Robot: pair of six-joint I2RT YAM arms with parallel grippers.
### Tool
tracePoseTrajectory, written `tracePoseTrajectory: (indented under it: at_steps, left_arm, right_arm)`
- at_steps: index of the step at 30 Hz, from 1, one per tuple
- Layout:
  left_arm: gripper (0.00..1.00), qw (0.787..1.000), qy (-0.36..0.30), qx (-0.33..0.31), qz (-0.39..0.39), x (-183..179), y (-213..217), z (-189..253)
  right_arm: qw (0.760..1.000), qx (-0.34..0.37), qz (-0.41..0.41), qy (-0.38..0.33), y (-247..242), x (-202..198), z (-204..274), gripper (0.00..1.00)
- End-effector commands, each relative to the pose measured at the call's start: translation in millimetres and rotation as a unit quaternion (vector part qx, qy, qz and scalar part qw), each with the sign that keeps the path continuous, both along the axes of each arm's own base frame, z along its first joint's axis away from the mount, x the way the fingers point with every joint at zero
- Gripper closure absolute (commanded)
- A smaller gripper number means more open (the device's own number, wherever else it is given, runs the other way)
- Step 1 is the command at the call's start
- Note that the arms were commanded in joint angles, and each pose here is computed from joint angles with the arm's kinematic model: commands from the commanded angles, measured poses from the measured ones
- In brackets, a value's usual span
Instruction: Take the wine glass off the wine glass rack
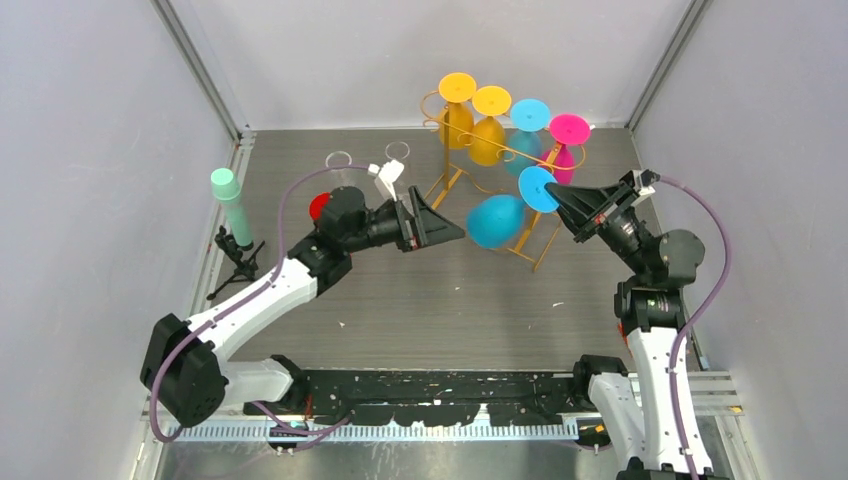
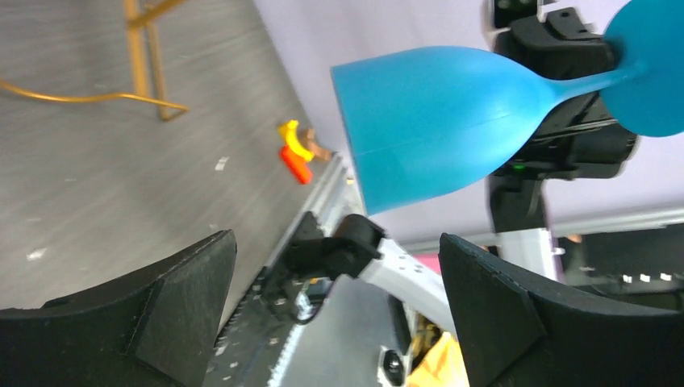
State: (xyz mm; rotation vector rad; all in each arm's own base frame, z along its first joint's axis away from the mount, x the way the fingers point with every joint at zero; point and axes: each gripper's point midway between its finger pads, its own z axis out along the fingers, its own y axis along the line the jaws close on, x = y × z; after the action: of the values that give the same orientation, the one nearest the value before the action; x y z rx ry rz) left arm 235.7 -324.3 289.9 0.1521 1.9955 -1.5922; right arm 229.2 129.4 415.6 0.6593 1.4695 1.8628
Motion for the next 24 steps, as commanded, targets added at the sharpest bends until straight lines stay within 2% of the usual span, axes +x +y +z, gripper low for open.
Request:
tracePoseTrajectory:
  at_steps: [1,8,11,19,22,24]
  left_arm:
    - [0.01,0.990,-0.018,-0.136,-0.027,-25.6,-22.2,64.2]
    - [0.02,0.982,-0.018,-0.186,-0.039,-48.6,-34.8,88.5]
    - [0.07,0.978,-0.030,-0.204,-0.041,-54.6,-33.1,103.1]
    - [0.29,0.970,-0.050,-0.233,-0.049,-67.0,-24.8,124.1]
    - [0.41,0.966,-0.052,-0.244,-0.059,-72.5,-23.4,129.6]
    - [0.52,0.963,-0.055,-0.256,-0.067,-76.3,-22.4,135.2]
  right_arm:
    - [0.995,0.067,0.029,-0.075,2.1,-41.1,49.3,1.00]
    - [0.991,0.095,0.043,-0.084,2.8,-67.2,64.0,1.00]
    - [0.992,0.093,0.047,-0.070,4.3,-70.0,60.6,1.00]
    - [0.995,0.086,0.028,-0.033,2.7,-58.2,41.8,1.00]
    - [0.996,0.091,0.017,-0.017,0.0,-49.3,32.8,1.00]
    - [0.995,0.095,0.012,-0.007,-1.5,-43.6,26.6,1.00]
